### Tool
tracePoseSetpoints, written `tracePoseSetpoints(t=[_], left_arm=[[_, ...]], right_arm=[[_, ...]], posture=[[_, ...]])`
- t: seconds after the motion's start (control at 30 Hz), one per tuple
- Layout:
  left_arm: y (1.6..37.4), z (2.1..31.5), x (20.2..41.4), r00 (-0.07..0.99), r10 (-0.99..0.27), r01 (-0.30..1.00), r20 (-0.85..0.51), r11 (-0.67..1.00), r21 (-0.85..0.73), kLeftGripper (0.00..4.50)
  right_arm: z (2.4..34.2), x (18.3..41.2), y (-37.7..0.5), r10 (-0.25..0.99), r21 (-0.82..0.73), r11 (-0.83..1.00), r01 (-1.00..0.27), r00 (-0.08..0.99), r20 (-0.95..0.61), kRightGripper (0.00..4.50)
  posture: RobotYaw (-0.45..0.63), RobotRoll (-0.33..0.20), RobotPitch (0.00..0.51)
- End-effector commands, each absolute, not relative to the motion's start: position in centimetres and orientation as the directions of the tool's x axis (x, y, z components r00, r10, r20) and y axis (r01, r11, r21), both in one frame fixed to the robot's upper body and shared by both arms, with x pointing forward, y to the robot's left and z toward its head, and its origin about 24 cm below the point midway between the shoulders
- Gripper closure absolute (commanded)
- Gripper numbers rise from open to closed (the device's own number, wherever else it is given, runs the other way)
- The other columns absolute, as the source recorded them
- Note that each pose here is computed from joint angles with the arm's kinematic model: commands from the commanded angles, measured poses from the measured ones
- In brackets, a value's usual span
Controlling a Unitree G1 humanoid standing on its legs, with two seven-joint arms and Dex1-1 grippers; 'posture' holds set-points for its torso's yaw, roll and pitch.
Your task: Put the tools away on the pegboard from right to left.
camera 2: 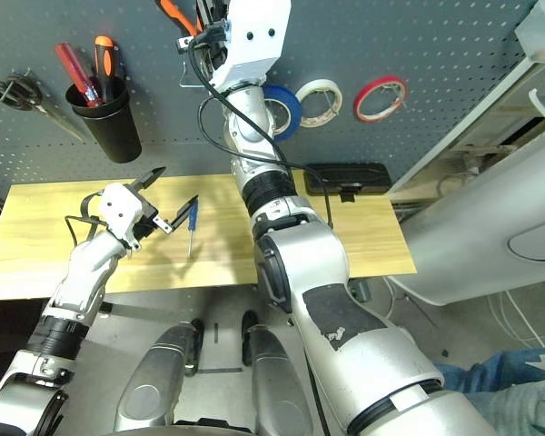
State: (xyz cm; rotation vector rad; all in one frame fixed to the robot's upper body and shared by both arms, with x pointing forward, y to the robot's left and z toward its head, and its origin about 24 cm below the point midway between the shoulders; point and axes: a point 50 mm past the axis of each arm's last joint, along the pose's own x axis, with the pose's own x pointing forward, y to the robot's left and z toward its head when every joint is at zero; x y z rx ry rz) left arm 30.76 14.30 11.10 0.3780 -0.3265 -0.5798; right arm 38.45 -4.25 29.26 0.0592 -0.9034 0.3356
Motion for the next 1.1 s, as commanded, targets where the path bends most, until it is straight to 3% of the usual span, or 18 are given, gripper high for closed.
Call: tracePoseSetpoints(t=[0.03,0.57,1.1], left_arm=[[14.7,10.7,30.3,0.803,-0.572,0.462,0.169,0.775,0.431,0.0],[14.8,10.1,29.7,0.818,-0.555,0.457,0.15,0.785,0.418,0.0],[15.0,9.7,29.4,0.823,-0.55,0.458,0.141,0.789,0.41,0.0]], right_arm=[[30.0,38.1,-3.7,0.255,-0.08,0.943,-0.323,0.546,0.798,4.23],[31.8,37.4,-2.9,0.259,-0.077,0.928,-0.365,0.484,0.836,4.23],[29.6,37.9,-3.2,0.266,-0.085,0.937,-0.338,0.537,0.801,4.23]], posture=[[0.29,0.0,0.293],[0.3,0.0,0.308],[0.3,0.0,0.324]])
